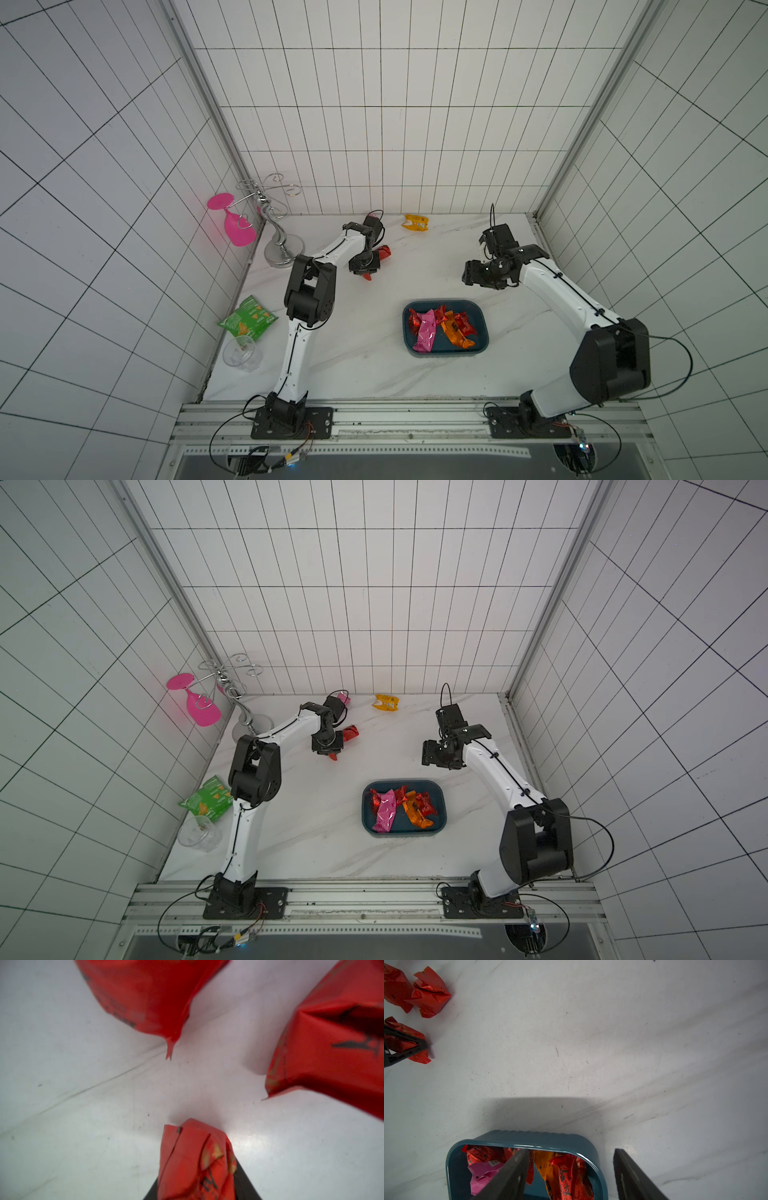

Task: Put the tea bags into the storage box
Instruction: Pick up the tea bag from the center of the board, then place the tea bag in the storage box, then pick up the tea bag from the center of the board, then place the tea bag in the storage box.

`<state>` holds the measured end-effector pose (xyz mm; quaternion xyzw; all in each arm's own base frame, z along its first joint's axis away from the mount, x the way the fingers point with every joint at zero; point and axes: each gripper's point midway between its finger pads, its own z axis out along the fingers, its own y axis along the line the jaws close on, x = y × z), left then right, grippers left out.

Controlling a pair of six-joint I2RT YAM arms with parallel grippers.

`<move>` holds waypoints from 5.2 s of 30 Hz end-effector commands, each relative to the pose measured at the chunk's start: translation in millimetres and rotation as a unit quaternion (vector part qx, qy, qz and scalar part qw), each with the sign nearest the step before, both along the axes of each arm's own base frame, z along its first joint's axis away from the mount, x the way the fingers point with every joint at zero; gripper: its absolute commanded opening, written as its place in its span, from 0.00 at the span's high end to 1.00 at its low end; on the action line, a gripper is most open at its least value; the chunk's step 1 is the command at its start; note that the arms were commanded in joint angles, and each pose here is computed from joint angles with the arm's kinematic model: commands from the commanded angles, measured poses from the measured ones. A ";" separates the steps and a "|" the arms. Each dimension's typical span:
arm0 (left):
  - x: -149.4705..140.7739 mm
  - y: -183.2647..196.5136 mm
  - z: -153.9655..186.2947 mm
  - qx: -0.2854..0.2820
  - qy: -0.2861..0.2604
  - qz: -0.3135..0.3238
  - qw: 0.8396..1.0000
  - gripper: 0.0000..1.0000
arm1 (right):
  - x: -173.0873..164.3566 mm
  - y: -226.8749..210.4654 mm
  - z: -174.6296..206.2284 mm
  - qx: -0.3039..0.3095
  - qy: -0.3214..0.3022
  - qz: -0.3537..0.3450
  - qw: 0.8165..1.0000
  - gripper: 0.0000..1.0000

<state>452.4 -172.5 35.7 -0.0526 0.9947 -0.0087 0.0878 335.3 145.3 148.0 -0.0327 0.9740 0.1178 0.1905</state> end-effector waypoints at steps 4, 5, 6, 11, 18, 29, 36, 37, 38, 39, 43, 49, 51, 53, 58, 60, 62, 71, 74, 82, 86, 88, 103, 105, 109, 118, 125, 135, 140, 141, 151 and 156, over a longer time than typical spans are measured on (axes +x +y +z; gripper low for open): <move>-28.5 -23.7 67.5 -0.025 -0.055 -0.039 0.997 0.63 | -1.6 2.3 18.4 0.025 -0.008 -0.003 1.000 0.31; -37.7 -30.1 73.1 -0.024 -0.058 -0.052 0.997 0.63 | -3.1 2.6 18.1 0.028 -0.007 -0.004 1.000 0.31; -49.3 -38.8 79.1 -0.022 -0.061 -0.069 0.995 0.64 | -5.0 2.7 17.8 0.031 -0.006 -0.006 0.999 0.31; -107.6 -89.4 108.5 -0.019 -0.087 -0.159 0.983 0.63 | -16.8 2.3 9.5 0.043 0.008 -0.014 0.999 0.31; -178.3 -145.9 135.5 -0.067 -0.106 -0.235 0.964 0.62 | -29.5 -12.7 1.3 0.029 0.005 -0.048 0.998 0.32; -230.4 -214.3 112.4 -0.077 -0.100 -0.364 0.923 0.61 | -61.4 -53.4 -9.3 0.016 -0.001 -0.121 0.992 0.31; -238.6 -231.5 84.3 -0.046 -0.079 -0.395 0.914 0.58 | -79.2 -61.8 -6.6 0.022 -0.011 -0.132 0.991 0.31; -239.5 -233.0 81.2 -0.048 -0.075 -0.395 0.914 0.55 | -80.9 -63.3 -6.6 0.019 -0.011 -0.132 0.991 0.31; -240.2 -235.0 80.0 -0.052 -0.073 -0.395 0.914 0.53 | -82.6 -64.7 -7.1 0.016 -0.010 -0.133 0.991 0.31; -241.5 -236.5 78.0 -0.055 -0.067 -0.394 0.915 0.48 | -83.7 -65.6 -6.8 0.014 -0.009 -0.133 0.991 0.31; -235.9 -239.2 91.8 -0.067 -0.079 -0.377 0.920 0.29 | -82.1 -67.2 1.9 0.006 -0.014 -0.126 0.992 0.31; -206.5 -212.1 136.1 -0.107 -0.107 -0.309 0.939 0.25 | -61.4 -57.9 13.3 0.009 -0.015 -0.112 0.994 0.31; -188.9 -189.8 145.7 -0.118 -0.118 -0.261 0.951 0.25 | -50.3 -46.8 13.8 0.021 -0.007 -0.098 0.995 0.31; -171.9 -159.5 145.8 -0.125 -0.124 -0.203 0.963 0.25 | -38.1 -34.4 14.3 0.029 -0.003 -0.084 0.996 0.31; -136.3 -72.7 132.3 -0.146 -0.117 -0.051 0.981 0.25 | -1.9 18.3 21.9 0.055 -0.014 -0.026 0.998 0.31; -125.7 -43.2 124.8 -0.152 -0.116 -0.008 0.982 0.25 | 16.2 42.2 22.7 0.067 -0.022 -0.004 0.997 0.31; -116.3 -16.8 118.1 -0.153 -0.116 0.026 0.981 0.25 | 33.9 64.9 19.9 0.086 -0.017 0.009 0.996 0.31; -101.7 36.7 78.0 -0.149 -0.087 0.077 0.982 0.25 | 126.6 156.1 3.6 0.185 -0.019 0.011 0.982 0.24; -100.9 42.3 66.9 -0.149 -0.078 0.079 0.983 0.25 | 151.8 181.9 -7.7 0.210 -0.014 0.014 0.977 0.24; -114.1 60.2 49.6 -0.137 -0.061 0.090 0.985 0.25 | 196.1 233.1 -53.1 0.274 0.020 0.004 0.962 0.25; -122.7 71.0 43.9 -0.147 -0.053 0.106 0.982 0.25 | 202.9 254.8 -63.1 0.305 0.020 0.007 0.952 0.25; -125.2 76.6 40.8 -0.155 -0.044 0.116 0.980 0.25 | 203.1 266.3 -68.9 0.317 0.022 0.009 0.948 0.25; -126.4 100.8 49.2 -0.145 -0.040 0.131 0.980 0.25 | 178.0 308.8 -85.8 0.342 0.050 0.018 0.938 0.31; -125.8 101.0 50.4 -0.147 -0.041 0.132 0.980 0.25 | 173.2 304.8 -89.1 0.333 0.052 0.018 0.941 0.37; -126.8 100.7 51.3 -0.148 -0.041 0.132 0.979 0.25 | 166.2 296.0 -93.5 0.316 0.057 0.014 0.947 0.56; -134.6 101.5 54.2 -0.152 -0.045 0.139 0.978 0.26 | 161.3 290.6 -77.3 0.309 0.041 0.029 0.950 0.97; -133.2 100.1 60.7 -0.158 -0.055 0.137 0.976 0.26 | 151.3 265.3 -26.8 0.302 0.003 0.045 0.952 1.00; -136.2 86.1 72.0 -0.199 -0.046 0.135 0.970 0.26 | 59.5 158.7 23.1 0.202 -0.031 0.051 0.978 1.00; -141.4 79.4 75.3 -0.203 -0.045 0.135 0.969 0.25 | -9.3 90.5 16.0 0.117 -0.014 0.022 0.993 1.00; -141.7 78.1 76.1 -0.200 -0.047 0.134 0.970 0.25 | -20.0 79.1 13.7 0.105 -0.013 0.014 0.994 1.00; -121.1 65.5 93.8 -0.195 -0.065 0.146 0.968 0.15 | -90.0 7.2 -20.6 0.042 -0.006 -0.051 0.998 1.00; -99.2 63.2 103.1 -0.189 -0.070 0.143 0.969 0.15 | -90.4 1.7 -47.5 0.014 0.017 -0.054 0.998 1.00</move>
